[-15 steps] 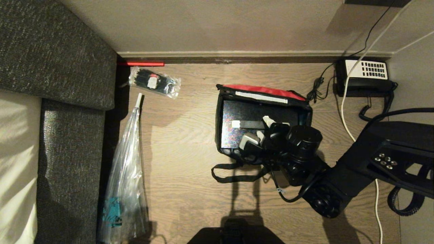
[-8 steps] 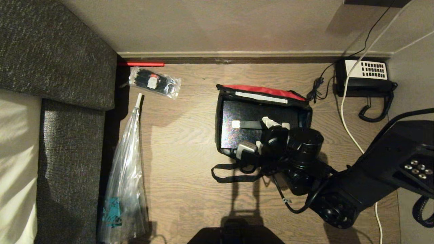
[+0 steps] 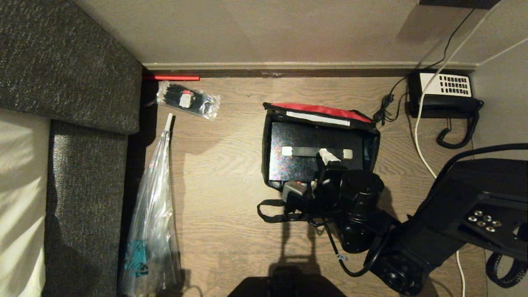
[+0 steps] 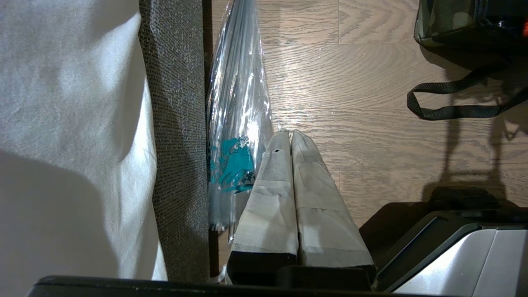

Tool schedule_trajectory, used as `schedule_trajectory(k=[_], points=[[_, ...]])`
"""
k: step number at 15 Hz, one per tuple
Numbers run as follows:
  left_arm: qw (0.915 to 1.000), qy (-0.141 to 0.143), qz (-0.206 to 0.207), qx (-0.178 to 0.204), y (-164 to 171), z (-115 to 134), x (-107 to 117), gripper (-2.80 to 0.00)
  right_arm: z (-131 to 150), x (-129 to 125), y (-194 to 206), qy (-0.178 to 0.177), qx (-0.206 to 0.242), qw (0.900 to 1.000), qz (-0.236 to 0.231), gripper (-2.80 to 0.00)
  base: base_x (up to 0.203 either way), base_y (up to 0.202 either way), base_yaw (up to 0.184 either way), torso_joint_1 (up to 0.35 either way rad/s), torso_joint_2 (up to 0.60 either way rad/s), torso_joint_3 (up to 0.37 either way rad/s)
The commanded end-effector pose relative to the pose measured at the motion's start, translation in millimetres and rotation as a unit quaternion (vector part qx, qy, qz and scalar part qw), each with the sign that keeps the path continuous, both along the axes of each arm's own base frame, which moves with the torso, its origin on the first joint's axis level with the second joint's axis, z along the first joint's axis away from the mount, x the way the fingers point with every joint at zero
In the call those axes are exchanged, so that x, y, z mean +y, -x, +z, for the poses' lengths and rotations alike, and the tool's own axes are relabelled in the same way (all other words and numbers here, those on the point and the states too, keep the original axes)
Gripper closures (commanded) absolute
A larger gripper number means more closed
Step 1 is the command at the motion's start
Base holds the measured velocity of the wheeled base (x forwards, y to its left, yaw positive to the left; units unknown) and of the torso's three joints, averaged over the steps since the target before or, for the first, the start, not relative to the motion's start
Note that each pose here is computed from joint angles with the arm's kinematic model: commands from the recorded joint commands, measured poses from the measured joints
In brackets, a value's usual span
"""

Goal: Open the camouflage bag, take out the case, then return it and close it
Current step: Grip the handle

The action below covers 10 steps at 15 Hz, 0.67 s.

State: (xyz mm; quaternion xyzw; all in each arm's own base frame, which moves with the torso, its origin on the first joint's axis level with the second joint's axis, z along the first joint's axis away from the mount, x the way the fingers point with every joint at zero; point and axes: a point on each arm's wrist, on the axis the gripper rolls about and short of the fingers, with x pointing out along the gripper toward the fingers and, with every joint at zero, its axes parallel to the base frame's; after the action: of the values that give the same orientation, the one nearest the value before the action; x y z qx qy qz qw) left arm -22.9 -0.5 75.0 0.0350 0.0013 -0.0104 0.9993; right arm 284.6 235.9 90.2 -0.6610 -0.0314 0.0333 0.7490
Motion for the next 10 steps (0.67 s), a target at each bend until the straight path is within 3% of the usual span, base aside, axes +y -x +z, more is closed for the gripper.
schedule_trajectory(k=[1, 4, 7, 10], points=[[1.0000, 0.000, 0.000, 0.001, 0, 0, 0, 0.00, -8, 2, -3, 0.008, -0.012, 1.000, -0.017, -2.80, 0.000, 0.000, 0.000, 0.000, 0.00, 0.000], [1.0000, 0.000, 0.000, 0.001, 0, 0, 0, 0.00, -7, 0, -1, 0.038, -0.028, 0.998, -0.035, -2.80, 0.000, 0.000, 0.000, 0.000, 0.00, 0.000], [1.0000, 0.000, 0.000, 0.001, 0, 0, 0, 0.00, -17, 1, 4, 0.049, -0.013, 0.998, -0.035, -2.80, 0.000, 0.000, 0.000, 0.000, 0.00, 0.000], [1.0000, 0.000, 0.000, 0.001, 0, 0, 0, 0.00, -21, 1, 4, 0.044, -0.008, 0.997, -0.069, -2.80, 0.000, 0.000, 0.000, 0.000, 0.00, 0.000]])
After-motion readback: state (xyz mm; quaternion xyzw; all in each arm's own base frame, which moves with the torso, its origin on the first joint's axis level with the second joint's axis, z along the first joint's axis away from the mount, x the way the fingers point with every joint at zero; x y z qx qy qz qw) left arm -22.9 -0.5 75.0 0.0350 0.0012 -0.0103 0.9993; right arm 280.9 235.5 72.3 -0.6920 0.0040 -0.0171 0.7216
